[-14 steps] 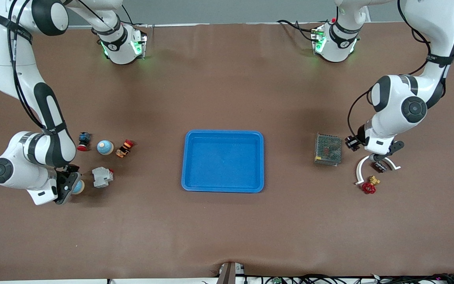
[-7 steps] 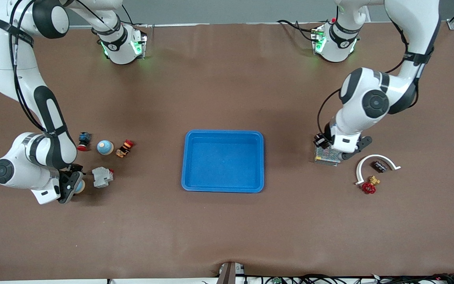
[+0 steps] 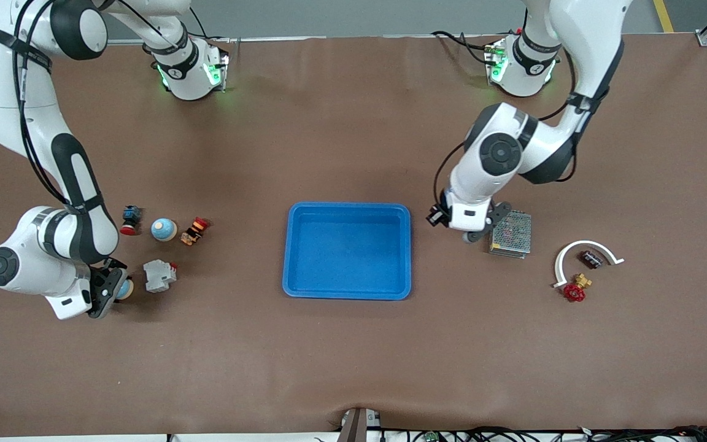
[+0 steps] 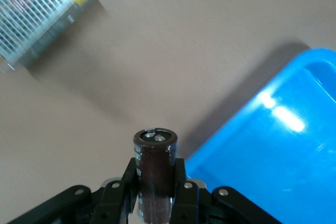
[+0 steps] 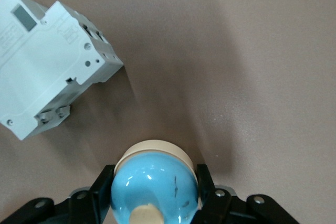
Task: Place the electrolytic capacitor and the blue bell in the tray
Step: 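Grasp the black capacitor with the left gripper and carry it over the tray, then release the capacitor into the tray while the right gripper carries the bell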
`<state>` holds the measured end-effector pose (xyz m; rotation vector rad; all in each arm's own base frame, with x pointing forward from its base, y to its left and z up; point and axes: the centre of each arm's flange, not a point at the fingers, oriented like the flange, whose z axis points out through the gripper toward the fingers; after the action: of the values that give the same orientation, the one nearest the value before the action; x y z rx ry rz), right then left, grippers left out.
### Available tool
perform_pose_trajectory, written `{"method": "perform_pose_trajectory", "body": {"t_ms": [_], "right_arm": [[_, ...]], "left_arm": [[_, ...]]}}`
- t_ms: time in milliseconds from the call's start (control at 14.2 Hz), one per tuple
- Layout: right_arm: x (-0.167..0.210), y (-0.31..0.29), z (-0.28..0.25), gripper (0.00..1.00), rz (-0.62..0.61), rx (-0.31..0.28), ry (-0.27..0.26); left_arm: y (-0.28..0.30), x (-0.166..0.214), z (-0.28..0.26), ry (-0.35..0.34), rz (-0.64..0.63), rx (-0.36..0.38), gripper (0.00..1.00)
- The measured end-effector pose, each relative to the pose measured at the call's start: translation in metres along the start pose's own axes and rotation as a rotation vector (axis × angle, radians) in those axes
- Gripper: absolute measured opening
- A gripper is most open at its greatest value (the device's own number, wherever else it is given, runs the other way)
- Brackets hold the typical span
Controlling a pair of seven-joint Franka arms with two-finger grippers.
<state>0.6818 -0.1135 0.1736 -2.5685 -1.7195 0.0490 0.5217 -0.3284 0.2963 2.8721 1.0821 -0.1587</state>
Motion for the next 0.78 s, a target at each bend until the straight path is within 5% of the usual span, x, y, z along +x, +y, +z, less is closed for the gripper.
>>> {"method": "perform_pose_trajectory", "body": {"t_ms": [353,777], "right_arm": [[0.009,0.008,-0.021,0.67,0.011,-0.005,0.031],[0.056,0.011,-0.099,0.67,0.189,0.072,0.088]], "left_arm": [[0.053,-0.053,0.026,-0.011,-0.112,-0.011,0.30],[0.088,-0.090,0.081,0.007,-0.199,0.018,0.30]]}}
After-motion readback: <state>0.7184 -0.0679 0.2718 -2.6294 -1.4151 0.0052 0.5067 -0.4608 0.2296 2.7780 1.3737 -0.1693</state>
